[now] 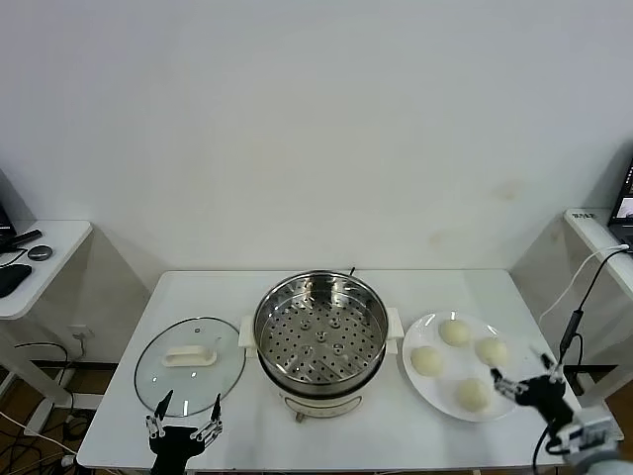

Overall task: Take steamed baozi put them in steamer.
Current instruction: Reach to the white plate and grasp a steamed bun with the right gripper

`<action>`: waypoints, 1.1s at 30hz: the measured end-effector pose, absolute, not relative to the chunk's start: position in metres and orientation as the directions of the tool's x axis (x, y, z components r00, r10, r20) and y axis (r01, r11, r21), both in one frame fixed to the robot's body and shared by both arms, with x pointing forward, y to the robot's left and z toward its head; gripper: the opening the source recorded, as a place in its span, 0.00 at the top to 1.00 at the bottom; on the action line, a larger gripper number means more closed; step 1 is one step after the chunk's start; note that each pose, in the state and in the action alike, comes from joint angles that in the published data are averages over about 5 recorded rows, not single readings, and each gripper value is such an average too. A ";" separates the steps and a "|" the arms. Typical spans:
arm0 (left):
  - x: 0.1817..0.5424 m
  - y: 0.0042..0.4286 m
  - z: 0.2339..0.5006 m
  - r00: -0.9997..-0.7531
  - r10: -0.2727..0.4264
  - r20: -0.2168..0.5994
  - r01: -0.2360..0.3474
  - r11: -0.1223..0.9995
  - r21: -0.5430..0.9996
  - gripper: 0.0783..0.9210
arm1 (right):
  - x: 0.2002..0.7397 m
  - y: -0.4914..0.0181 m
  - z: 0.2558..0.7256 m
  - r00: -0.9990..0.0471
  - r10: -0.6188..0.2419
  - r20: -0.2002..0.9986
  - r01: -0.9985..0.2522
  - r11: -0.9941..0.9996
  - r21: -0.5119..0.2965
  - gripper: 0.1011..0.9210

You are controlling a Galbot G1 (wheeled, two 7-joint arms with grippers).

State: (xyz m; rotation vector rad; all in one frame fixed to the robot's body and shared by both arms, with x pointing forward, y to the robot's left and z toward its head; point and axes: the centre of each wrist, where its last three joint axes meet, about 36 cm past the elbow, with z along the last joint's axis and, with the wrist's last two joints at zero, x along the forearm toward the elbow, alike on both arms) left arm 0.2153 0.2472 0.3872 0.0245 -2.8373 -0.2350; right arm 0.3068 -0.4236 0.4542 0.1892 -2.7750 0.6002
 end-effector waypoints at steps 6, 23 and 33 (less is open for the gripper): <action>0.218 0.247 0.386 -0.958 -0.042 0.285 0.005 0.987 0.160 0.12 | 0.354 -0.449 0.491 -0.906 -0.146 0.397 -0.362 0.750 -0.553 0.12; 0.219 0.244 0.377 -0.951 -0.042 0.305 0.001 0.990 0.139 0.12 | 0.533 -0.461 0.546 -0.502 -0.208 0.839 -0.863 0.182 -0.471 0.12; 0.221 0.246 0.374 -0.949 -0.049 0.311 -0.007 0.991 0.135 0.12 | 0.599 -0.442 0.521 -0.328 -0.176 0.928 -0.944 0.011 -0.331 0.12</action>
